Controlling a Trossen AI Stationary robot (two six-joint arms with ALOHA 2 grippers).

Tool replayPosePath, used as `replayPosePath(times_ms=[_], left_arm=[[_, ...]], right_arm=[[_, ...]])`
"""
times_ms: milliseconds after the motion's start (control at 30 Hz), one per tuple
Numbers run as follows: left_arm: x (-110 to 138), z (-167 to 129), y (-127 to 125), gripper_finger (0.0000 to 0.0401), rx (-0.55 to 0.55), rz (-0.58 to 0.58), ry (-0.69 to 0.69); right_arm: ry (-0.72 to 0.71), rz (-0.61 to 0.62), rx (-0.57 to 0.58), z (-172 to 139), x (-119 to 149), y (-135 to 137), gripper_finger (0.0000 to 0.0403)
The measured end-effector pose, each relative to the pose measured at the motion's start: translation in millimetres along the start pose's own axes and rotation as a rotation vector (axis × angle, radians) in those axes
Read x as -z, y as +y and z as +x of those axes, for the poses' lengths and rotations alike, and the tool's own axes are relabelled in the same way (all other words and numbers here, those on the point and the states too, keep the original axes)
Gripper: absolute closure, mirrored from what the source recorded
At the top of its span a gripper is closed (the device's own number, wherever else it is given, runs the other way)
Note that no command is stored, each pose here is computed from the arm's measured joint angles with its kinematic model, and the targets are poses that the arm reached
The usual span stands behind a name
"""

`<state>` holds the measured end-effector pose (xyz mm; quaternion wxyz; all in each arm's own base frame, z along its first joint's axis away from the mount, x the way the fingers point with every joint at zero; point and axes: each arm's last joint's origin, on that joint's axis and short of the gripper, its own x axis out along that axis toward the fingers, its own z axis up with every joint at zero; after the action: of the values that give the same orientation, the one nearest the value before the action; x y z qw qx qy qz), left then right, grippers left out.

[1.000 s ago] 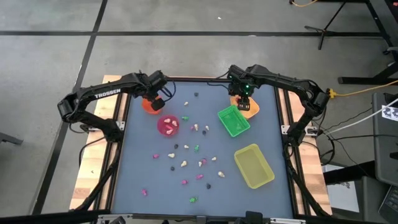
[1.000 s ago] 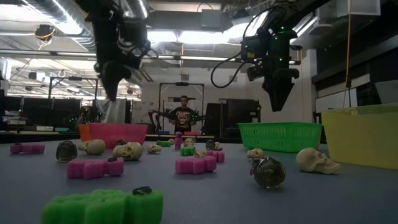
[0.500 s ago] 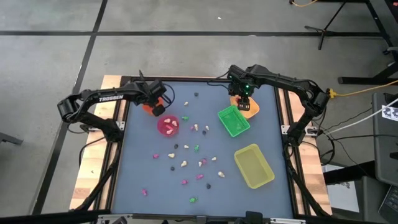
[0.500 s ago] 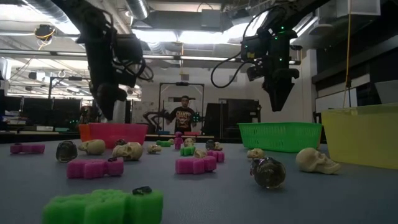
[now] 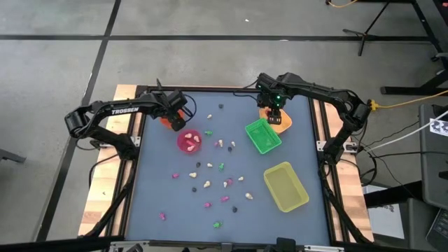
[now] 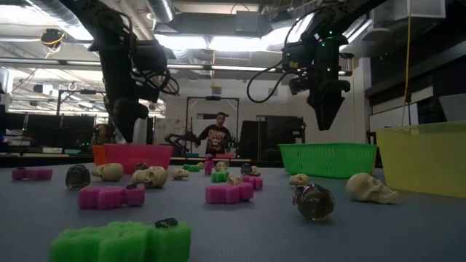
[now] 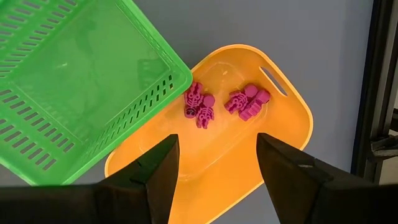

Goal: Sort Halloween decoration
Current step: Put the white skull toy into the green bin

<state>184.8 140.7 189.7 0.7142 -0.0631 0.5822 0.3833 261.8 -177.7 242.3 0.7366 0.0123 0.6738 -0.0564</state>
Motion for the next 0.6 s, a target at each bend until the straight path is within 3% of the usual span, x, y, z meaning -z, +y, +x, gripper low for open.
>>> replayPosePath(times_ms=[600], left_arm=[[0.0, 0.0, 0.0, 0.0218, 0.0, -0.001, 0.0]], right_arm=[[0.001, 0.03, 0.001, 0.0, 0.1, -0.1, 0.0189]])
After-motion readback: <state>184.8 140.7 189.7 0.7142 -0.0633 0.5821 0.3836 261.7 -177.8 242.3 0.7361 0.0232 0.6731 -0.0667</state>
